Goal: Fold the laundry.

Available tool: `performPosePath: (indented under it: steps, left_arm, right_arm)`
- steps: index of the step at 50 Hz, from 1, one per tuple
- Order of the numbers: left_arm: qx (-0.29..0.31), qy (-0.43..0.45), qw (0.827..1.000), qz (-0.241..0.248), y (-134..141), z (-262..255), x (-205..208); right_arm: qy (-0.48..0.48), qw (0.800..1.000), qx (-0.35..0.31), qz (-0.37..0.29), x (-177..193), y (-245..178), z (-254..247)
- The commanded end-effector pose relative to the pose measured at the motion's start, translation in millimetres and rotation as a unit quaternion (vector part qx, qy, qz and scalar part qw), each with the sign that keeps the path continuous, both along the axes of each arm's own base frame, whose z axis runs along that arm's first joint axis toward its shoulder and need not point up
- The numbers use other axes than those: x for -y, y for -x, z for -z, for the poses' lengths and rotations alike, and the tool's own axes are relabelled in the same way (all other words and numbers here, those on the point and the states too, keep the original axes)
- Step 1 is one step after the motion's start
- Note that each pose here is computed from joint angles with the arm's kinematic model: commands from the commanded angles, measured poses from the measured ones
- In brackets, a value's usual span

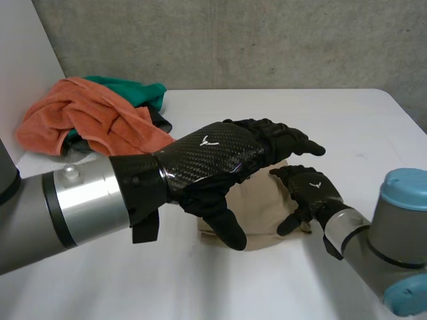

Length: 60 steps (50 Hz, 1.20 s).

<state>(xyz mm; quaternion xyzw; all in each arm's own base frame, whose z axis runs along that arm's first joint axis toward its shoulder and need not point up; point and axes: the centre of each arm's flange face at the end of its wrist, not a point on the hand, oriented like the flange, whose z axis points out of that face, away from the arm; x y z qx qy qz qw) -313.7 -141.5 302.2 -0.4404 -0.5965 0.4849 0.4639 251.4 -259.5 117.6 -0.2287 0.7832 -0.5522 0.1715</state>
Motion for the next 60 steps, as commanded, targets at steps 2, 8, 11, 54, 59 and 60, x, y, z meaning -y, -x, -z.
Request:
performPosePath:
  steps: [2, 8, 11, 54, 59, 60]
  left_arm:
    - [-0.013, 0.021, 0.999, -0.021, 1.9, 9.9, 5.5]
    - [-0.021, 0.014, 0.999, -0.037, 0.8, 9.3, 13.5]
    - [-0.028, 0.006, 0.998, -0.049, -0.7, 7.2, 19.4]
    - [-0.078, -0.014, 0.995, -0.061, 15.5, -14.2, 22.2]
    - [-0.079, -0.013, 0.994, -0.078, 11.7, -17.1, 24.9]
    - [-0.080, -0.012, 0.993, -0.084, 10.4, -18.0, 26.4]
  right_arm:
    - [0.022, 0.999, -0.024, 0.001, 15.3, -7.9, 11.2]
    - [0.094, 0.994, 0.022, 0.047, 48.4, -2.4, -15.6]
    - [0.100, 0.993, 0.025, 0.065, 65.1, 3.9, -20.8]
    - [0.178, 0.900, -0.067, 0.393, 291.5, 221.9, -17.9]
    - [0.189, 0.896, -0.088, 0.391, 275.3, 208.3, -50.7]
    - [0.196, 0.897, -0.081, 0.388, 271.3, 204.2, -59.0]
